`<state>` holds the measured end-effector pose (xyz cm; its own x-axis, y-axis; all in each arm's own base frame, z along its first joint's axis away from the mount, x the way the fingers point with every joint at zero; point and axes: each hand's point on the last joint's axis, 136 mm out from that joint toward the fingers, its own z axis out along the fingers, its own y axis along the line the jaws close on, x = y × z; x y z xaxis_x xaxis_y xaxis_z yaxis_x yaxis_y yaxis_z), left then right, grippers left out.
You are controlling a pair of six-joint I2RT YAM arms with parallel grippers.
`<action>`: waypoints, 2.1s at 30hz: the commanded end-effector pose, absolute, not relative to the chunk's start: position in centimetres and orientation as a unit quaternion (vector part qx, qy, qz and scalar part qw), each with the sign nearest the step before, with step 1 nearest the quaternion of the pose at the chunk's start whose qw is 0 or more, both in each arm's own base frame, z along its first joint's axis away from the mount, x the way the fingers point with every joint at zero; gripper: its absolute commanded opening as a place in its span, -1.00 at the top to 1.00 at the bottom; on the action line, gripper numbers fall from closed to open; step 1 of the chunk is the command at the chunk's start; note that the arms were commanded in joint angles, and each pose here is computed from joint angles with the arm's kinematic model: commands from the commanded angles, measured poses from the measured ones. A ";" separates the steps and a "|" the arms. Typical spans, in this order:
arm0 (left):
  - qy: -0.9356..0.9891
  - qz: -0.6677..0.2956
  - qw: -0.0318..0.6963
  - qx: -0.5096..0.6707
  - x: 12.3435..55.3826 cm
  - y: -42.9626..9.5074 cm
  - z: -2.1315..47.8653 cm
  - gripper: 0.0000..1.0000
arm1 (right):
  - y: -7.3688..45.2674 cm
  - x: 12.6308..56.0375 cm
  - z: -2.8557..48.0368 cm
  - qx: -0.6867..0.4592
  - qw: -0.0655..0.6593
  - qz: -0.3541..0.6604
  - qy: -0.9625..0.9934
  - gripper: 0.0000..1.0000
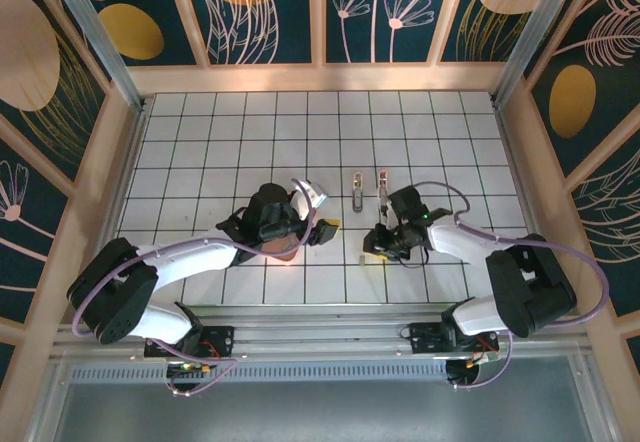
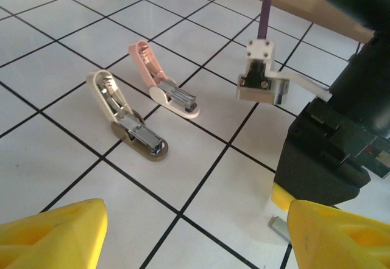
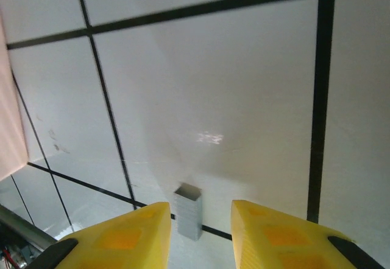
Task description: Load the staples into the stapler
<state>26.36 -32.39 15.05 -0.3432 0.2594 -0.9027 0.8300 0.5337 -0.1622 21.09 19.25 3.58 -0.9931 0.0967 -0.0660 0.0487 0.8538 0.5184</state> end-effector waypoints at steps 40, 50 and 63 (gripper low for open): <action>0.784 -0.313 0.517 0.141 27.0 -25.1 16.5 -0.73 | 20.8 20.2 1.7 0.022 -0.009 0.067 0.997 0.37; 0.785 -0.317 0.512 0.148 26.9 -25.4 16.3 -0.72 | 21.1 20.6 2.4 0.022 0.001 0.070 0.997 0.38; 0.786 -0.315 0.511 0.150 26.8 -25.4 16.2 -0.71 | 20.7 19.7 1.4 0.027 -0.023 0.061 0.997 0.39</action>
